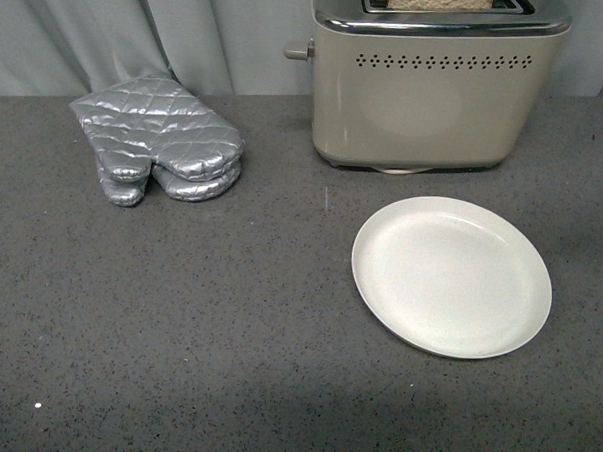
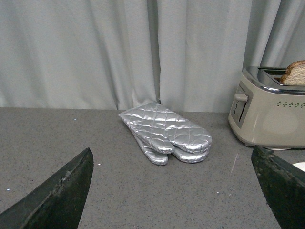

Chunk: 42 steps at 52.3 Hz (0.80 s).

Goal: Put bread into toaster

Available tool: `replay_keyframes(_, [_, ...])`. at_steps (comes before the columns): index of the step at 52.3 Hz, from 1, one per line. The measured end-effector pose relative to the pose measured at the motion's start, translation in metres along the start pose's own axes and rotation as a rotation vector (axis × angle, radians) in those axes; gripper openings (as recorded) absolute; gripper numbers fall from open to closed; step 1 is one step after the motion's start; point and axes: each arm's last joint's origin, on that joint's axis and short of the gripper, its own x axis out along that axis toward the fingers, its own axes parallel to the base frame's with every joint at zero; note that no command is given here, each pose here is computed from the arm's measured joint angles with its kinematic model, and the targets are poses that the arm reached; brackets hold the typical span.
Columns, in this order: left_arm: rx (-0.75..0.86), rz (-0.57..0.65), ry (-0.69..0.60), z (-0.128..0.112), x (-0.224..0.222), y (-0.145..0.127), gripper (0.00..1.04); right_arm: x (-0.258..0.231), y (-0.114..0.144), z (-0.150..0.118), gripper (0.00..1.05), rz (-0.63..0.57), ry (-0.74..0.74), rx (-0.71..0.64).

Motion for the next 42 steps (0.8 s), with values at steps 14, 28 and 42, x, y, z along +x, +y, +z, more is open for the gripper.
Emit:
replay_keyframes(14, [0.0, -0.001, 0.0, 0.0, 0.0, 0.0, 0.98, -0.062, -0.04, -0.052, 0.5, 0.124, -0.035, 0.135])
replay_keyframes(28, [0.0, 0.0, 0.0, 0.0, 0.0, 0.0, 0.98, -0.083, -0.04, -0.073, 0.0, 0.133, -0.03, 0.144])
replay_keyframes(42, [0.0, 0.0, 0.0, 0.0, 0.0, 0.0, 0.98, -0.097, -0.04, -0.083, 0.0, 0.133, -0.033, 0.144])
